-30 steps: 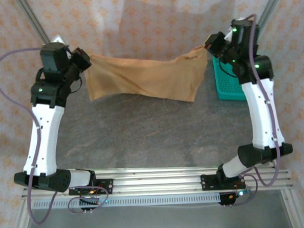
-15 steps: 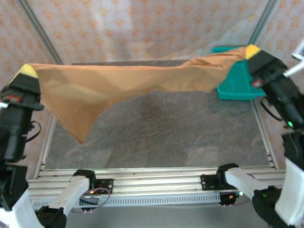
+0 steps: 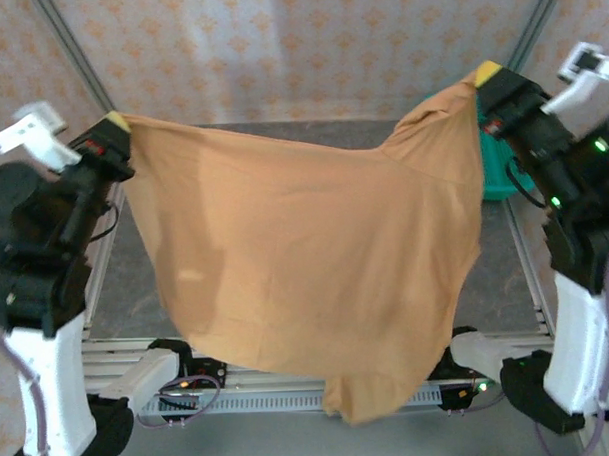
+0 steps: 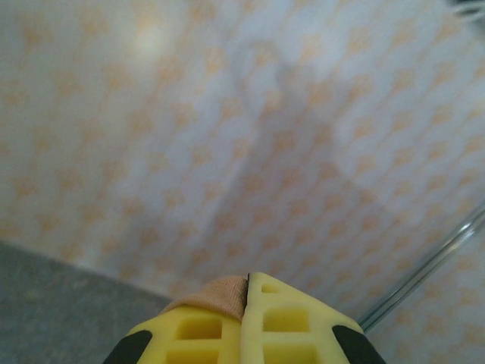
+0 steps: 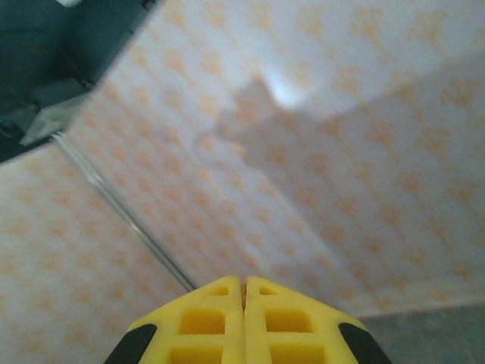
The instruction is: Fold the inside-out t-shirt
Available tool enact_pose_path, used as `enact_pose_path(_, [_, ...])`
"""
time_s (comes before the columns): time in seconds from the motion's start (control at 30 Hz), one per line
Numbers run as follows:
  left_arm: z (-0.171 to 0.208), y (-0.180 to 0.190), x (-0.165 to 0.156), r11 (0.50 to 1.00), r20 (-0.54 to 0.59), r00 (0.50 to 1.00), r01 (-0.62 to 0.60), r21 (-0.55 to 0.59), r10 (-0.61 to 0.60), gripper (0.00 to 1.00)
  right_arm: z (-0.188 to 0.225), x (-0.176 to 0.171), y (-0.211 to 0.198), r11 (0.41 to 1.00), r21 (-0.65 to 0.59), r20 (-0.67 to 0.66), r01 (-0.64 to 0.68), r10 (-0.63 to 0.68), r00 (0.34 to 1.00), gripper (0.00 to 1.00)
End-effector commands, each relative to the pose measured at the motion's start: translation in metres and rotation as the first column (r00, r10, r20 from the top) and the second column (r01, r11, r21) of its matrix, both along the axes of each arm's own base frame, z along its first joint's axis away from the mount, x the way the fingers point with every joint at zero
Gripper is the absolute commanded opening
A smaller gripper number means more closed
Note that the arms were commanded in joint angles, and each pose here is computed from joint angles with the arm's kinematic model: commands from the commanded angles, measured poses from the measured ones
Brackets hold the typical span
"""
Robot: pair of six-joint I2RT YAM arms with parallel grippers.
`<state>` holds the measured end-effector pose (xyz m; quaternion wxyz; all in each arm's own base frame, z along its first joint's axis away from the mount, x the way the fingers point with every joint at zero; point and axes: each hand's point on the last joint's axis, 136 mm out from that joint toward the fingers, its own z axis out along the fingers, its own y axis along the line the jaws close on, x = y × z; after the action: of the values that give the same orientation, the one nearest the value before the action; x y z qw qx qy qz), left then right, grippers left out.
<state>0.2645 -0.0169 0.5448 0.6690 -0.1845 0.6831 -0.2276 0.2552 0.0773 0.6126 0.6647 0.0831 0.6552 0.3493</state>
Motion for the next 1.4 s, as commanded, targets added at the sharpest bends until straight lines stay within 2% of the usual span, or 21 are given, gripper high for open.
enact_pose_path(0.0, [-0.031,-0.004,0.048,1.0,-0.069,0.998,0.015,0.012,-0.014,0.0,-0.033,0.049,0.004,0.998,-0.062,-0.095,0.03,-0.035,0.995,0.0])
enact_pose_path(0.2, [-0.077,-0.007,0.134,1.0,-0.196,0.98,0.024,0.008,-0.022,0.0,-0.071,0.131,0.017,0.993,-0.112,-0.203,0.035,-0.057,0.977,0.0])
enact_pose_path(0.4, [-0.063,-0.003,0.189,0.998,-0.183,0.982,0.038,-0.056,-0.047,0.0,-0.048,0.168,0.022,0.992,-0.124,-0.184,0.034,-0.057,0.981,0.0])
enact_pose_path(0.6, [-0.003,0.014,0.194,0.994,-0.039,0.999,0.032,-0.106,-0.036,0.0,0.0,0.164,0.017,0.996,-0.078,-0.053,0.039,-0.043,0.998,0.0])
enact_pose_path(0.67, [0.005,0.015,0.19,0.994,-0.021,0.999,0.044,-0.103,-0.047,0.0,0.003,0.158,0.019,0.997,-0.08,-0.041,0.023,-0.027,0.999,0.0])
enact_pose_path(0.73, [-0.006,0.016,0.186,0.996,-0.049,0.998,0.039,-0.081,-0.043,0.0,-0.005,0.155,0.024,0.996,-0.089,-0.068,-0.007,0.001,0.998,0.0])
enact_pose_path(0.83, [-0.047,0.017,0.18,0.998,-0.112,0.993,0.033,-0.059,-0.04,0.0,-0.04,0.158,0.035,0.993,-0.1,-0.147,-0.069,0.053,0.988,0.0])
enact_pose_path(0.97, [-0.145,0.018,0.16,1.0,-0.265,0.964,0.029,-0.007,-0.029,0.0,-0.136,0.154,0.049,0.99,-0.071,-0.294,-0.12,0.095,0.951,0.0])
enact_pose_path(1.07, [-0.244,0.015,0.129,0.999,-0.426,0.904,0.033,-0.019,-0.038,0.0,-0.23,0.13,0.057,0.989,-0.023,-0.431,-0.149,0.124,0.894,0.0])
enact_pose_path(1.2, [-0.367,0.016,0.076,0.999,-0.597,0.802,-0.014,-0.046,-0.017,0.0,-0.348,0.091,0.057,0.992,0.068,-0.577,-0.103,0.123,0.808,0.0])
enact_pose_path(1.3, [-0.44,0.015,0.042,0.992,-0.693,0.721,-0.072,-0.101,-0.018,0.0,-0.428,0.069,0.056,0.993,0.092,-0.686,-0.067,0.112,0.719,0.0])
enact_pose_path(1.37, [-0.47,0.014,0.025,0.989,-0.744,0.668,-0.095,-0.112,-0.02,0.0,-0.469,0.053,0.06,0.991,0.107,-0.75,-0.081,0.134,0.648,0.0])
